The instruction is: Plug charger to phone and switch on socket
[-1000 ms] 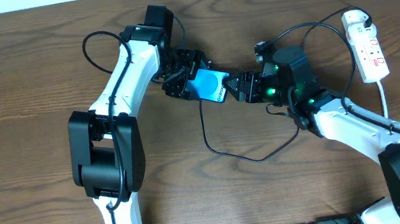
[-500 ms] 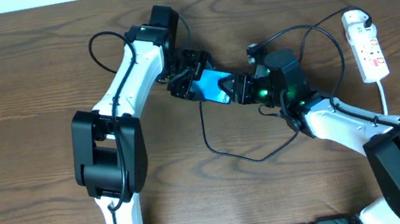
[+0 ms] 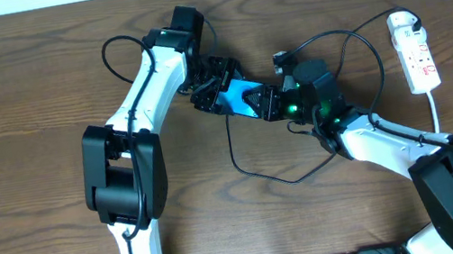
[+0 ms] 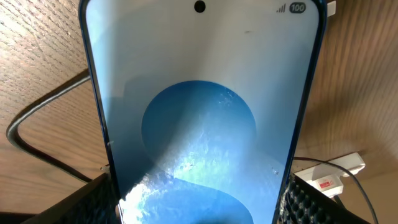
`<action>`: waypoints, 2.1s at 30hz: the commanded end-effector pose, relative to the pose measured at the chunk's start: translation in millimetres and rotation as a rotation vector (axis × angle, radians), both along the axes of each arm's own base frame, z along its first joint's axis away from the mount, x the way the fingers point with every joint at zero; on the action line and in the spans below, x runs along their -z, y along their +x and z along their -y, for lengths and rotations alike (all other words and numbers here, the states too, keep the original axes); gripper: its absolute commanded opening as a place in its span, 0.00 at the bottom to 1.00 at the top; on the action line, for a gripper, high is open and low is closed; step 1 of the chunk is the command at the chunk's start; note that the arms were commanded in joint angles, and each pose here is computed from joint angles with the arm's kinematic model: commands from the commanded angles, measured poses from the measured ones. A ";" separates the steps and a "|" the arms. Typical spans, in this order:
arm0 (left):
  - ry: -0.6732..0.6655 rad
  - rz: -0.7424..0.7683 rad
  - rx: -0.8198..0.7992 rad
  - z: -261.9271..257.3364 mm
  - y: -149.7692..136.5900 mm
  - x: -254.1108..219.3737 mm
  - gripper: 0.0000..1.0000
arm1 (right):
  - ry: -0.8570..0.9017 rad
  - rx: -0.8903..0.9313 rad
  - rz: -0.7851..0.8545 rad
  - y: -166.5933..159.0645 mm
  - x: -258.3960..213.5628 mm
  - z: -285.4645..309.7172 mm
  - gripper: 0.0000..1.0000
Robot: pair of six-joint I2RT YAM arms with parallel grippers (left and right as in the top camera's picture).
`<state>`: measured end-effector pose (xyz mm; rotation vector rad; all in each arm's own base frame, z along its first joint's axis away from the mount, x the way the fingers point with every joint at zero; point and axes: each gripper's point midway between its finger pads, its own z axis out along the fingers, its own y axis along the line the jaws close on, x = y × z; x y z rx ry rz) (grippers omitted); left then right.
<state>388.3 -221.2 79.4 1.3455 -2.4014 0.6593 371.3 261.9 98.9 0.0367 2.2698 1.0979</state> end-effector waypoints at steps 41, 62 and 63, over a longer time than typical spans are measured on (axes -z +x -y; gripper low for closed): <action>-0.088 0.379 0.206 17.1 45.4 -30.6 0.63 | 0.296 0.304 -0.122 55.1 -32.7 61.5 0.01; -0.374 0.762 0.293 36.3 98.4 -98.4 0.49 | 0.833 0.628 -0.369 87.9 -74.8 96.8 0.02; -0.376 0.770 0.293 36.6 99.3 -99.5 0.49 | 0.845 0.621 -0.369 87.7 -77.7 94.4 0.01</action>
